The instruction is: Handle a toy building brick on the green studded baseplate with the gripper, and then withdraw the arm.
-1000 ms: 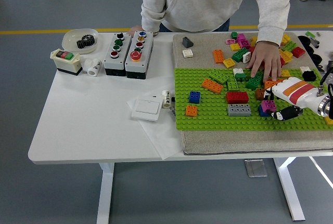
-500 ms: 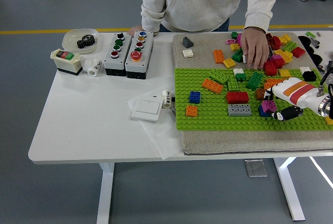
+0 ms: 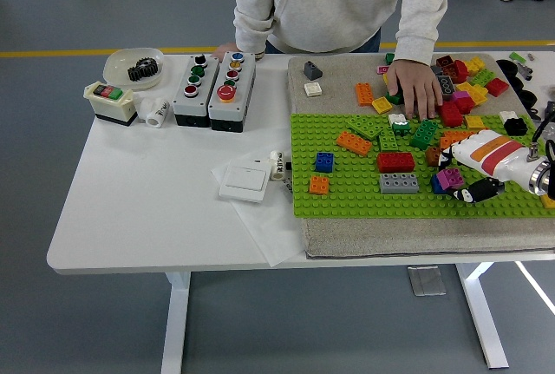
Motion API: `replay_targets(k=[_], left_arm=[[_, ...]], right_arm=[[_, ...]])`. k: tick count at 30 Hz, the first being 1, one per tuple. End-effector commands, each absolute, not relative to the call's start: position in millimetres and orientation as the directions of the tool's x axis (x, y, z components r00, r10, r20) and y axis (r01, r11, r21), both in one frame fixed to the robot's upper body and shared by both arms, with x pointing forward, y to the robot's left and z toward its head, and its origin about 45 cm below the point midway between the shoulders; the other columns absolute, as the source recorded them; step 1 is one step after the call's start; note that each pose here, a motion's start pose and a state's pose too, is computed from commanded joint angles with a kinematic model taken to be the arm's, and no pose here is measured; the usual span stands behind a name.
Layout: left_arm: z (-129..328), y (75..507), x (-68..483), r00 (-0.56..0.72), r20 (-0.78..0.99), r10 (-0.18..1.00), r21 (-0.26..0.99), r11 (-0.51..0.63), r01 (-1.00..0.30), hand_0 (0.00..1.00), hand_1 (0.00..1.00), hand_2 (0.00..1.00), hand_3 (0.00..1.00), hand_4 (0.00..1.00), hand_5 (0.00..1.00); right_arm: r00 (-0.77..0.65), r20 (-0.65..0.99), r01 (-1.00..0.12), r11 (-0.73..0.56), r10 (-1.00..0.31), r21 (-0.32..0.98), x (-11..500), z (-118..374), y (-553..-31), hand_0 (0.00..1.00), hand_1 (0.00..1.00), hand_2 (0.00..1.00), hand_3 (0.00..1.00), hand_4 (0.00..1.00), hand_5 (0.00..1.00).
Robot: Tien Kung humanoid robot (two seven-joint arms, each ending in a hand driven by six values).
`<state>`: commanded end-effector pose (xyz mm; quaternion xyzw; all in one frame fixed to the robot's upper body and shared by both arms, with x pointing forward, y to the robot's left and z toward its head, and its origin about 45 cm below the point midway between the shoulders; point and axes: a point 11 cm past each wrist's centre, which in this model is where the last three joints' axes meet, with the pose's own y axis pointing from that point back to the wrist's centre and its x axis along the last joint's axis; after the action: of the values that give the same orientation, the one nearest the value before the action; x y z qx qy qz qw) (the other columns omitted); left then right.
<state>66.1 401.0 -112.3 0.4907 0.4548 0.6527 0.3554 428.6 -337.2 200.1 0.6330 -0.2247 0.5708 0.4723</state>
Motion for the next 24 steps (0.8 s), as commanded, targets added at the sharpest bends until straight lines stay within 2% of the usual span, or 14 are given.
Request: replay_targets(k=[14, 15, 24], left_arm=[[-112.0, 402.7, 63.8, -0.260, 0.323, 0.910, 0.941, -0.337, -0.012, 0.801, 0.845, 0.842, 0.742, 0.811, 0.683], [-112.0, 402.8, 63.8, -0.260, 0.323, 0.910, 0.941, -0.337, -0.011, 0.800, 0.845, 0.842, 0.743, 0.810, 0.681], [-111.4, 403.8, 65.6, -0.258, 0.324, 0.910, 0.941, -0.339, -0.014, 0.801, 0.845, 0.841, 0.742, 0.810, 0.681]], right_arm=[[0.240, 0.938, -0.814, -0.474, 0.251, 0.335, 428.9, 201.6, -331.6, 0.520, 0.558, 0.643, 0.605, 0.791, 0.261], [0.240, 0.938, -0.814, -0.475, 0.251, 0.335, 428.9, 201.6, -331.3, 0.520, 0.565, 0.649, 0.615, 0.816, 0.276], [0.232, 0.941, -0.813, -0.481, 0.248, 0.327, 430.0, 203.7, -329.6, 0.520, 0.565, 0.651, 0.616, 0.818, 0.280]])
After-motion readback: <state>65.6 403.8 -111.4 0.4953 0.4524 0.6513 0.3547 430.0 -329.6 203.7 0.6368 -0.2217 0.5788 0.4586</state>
